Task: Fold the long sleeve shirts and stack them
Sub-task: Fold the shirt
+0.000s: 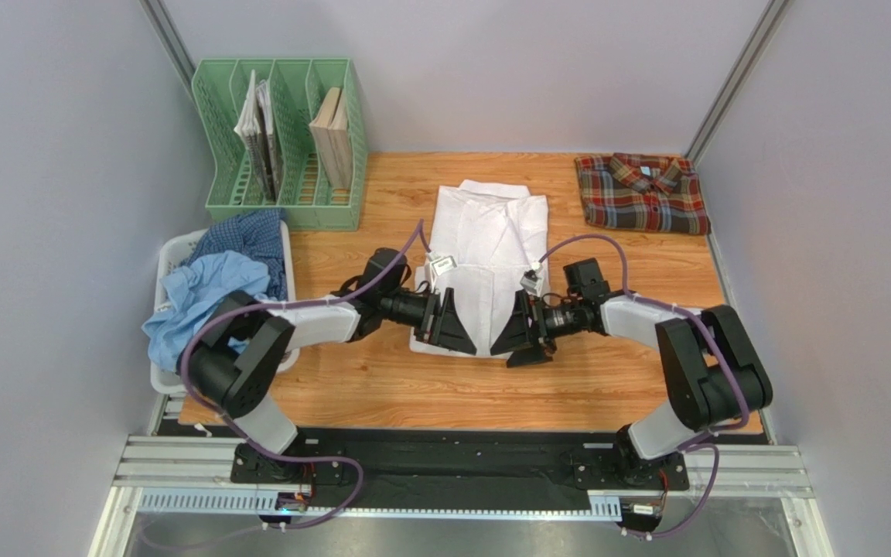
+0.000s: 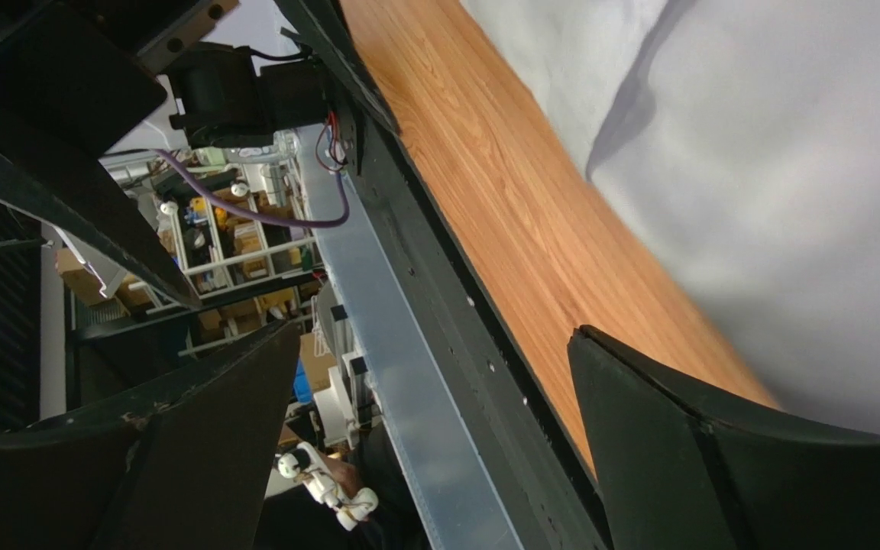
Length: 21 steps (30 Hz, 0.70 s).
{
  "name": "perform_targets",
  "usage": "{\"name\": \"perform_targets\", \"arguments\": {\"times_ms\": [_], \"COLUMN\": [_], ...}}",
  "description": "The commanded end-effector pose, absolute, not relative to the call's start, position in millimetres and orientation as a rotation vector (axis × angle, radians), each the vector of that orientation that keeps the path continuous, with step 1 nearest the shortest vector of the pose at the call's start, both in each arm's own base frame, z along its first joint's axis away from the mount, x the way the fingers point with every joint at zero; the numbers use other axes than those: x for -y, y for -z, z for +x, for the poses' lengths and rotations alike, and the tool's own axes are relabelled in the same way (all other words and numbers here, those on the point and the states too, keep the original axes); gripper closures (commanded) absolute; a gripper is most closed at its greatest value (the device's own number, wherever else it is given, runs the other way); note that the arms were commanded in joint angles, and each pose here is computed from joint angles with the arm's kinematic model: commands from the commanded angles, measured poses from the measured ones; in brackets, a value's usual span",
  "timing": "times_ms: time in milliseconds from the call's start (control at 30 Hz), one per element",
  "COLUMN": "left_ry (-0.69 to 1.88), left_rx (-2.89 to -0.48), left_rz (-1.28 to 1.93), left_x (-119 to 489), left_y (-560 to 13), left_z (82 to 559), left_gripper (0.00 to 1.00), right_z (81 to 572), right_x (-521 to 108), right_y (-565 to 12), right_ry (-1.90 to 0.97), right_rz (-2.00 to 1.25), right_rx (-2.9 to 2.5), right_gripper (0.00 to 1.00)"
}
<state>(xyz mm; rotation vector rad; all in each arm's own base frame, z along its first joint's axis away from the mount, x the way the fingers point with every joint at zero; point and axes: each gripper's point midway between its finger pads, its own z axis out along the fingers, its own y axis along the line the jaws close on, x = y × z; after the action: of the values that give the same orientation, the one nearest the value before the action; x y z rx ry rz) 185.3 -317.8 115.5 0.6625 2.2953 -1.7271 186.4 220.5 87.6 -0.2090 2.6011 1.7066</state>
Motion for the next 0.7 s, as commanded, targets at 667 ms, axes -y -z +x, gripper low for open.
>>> {"name": "perform_targets", "arguments": {"times_ms": [667], "left_ry": [1.554], "left_rx": [-2.587], "left_rz": [0.146], "left_x": [265], "left_y": [-38], "left_z": [218], "left_gripper": [0.03], "right_z": [193], "right_x": [-183], "right_y": [-24], "right_ry": [-1.853], "right_rz": [0.162], "right_rx": [-2.812], "right_gripper": [0.09]}}
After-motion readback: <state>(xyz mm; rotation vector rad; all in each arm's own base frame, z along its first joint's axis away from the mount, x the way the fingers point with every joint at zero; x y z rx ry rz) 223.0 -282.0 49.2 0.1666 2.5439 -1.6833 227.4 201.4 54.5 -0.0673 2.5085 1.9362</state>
